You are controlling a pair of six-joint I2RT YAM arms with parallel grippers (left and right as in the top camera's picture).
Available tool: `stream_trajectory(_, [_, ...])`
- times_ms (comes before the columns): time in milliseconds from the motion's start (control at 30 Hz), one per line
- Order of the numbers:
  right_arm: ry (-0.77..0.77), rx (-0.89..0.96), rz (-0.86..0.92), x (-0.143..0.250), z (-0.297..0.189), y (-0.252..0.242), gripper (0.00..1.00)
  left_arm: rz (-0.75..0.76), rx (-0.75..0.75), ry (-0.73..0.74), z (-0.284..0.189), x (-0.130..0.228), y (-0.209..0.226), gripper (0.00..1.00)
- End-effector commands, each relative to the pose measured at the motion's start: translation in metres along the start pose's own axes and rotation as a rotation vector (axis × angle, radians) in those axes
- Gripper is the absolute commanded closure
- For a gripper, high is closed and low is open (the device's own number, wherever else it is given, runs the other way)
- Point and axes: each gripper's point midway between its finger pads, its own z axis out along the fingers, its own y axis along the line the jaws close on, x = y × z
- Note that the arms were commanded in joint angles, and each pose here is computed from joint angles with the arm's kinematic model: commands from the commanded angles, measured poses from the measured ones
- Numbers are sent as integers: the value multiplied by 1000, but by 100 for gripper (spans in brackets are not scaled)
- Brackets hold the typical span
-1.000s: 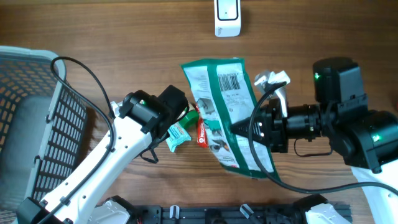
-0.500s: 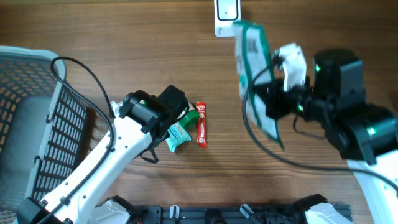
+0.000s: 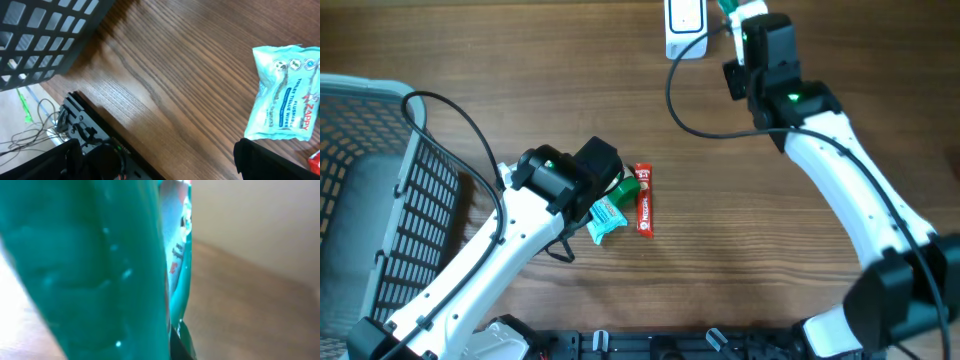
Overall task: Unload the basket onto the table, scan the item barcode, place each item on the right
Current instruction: 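Lift the gloves pack with the right gripper toward the scanner, then carry the gloves pack off the table's right side and release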
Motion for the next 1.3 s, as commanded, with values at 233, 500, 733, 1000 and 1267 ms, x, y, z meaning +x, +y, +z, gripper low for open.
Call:
stream_trajectory(233, [-156, 218, -308, -7, 130, 27, 96, -21, 3, -27, -2, -4, 1, 0])
stream_trajectory(500, [-169, 137, -340, -2, 168, 57, 96, -21, 3, -27, -2, -4, 1, 0])
stream_trajectory(733, [-111, 268, -241, 3, 168, 25, 96, -21, 3, -27, -2, -4, 1, 0])
stream_trajectory(1000, [241, 447, -93, 81, 143, -117, 96, -21, 3, -27, -2, -4, 1, 0])
stream_trajectory(1267, [508, 475, 273, 246, 125, -266, 96, -21, 3, -27, -2, -4, 1, 0])
